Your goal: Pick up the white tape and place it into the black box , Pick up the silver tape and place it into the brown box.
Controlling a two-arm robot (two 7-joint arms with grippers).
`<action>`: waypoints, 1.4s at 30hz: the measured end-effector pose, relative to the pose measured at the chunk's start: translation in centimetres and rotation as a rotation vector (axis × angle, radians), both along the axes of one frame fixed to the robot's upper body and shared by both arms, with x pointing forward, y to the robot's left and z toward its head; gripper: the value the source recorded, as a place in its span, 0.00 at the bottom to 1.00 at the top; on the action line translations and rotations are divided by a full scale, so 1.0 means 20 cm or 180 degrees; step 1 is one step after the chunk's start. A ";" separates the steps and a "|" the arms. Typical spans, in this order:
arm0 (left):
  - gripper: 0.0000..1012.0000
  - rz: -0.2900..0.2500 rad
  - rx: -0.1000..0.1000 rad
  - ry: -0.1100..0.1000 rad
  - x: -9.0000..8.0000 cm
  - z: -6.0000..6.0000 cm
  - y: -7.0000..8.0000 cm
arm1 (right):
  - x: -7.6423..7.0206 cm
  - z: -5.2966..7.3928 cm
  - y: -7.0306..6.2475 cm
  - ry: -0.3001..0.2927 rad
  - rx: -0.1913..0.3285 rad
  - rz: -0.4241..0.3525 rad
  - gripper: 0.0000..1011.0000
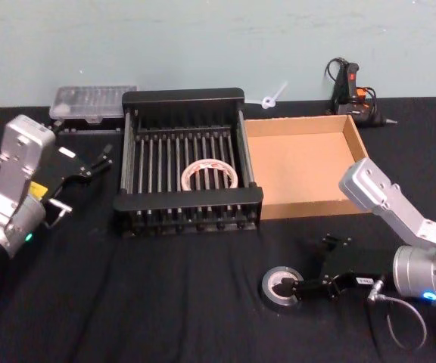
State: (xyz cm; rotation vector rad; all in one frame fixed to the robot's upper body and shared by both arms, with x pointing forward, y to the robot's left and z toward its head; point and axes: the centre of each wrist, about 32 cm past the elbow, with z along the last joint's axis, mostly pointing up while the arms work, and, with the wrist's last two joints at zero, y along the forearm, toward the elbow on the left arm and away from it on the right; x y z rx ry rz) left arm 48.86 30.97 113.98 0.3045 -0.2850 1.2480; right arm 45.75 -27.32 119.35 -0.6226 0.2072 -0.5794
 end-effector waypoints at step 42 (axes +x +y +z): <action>0.99 0.0000 0.0000 0.0000 0.00 0.00 0.00 | 0.05 -0.07 0.04 0.0042 -0.0079 -0.0002 0.99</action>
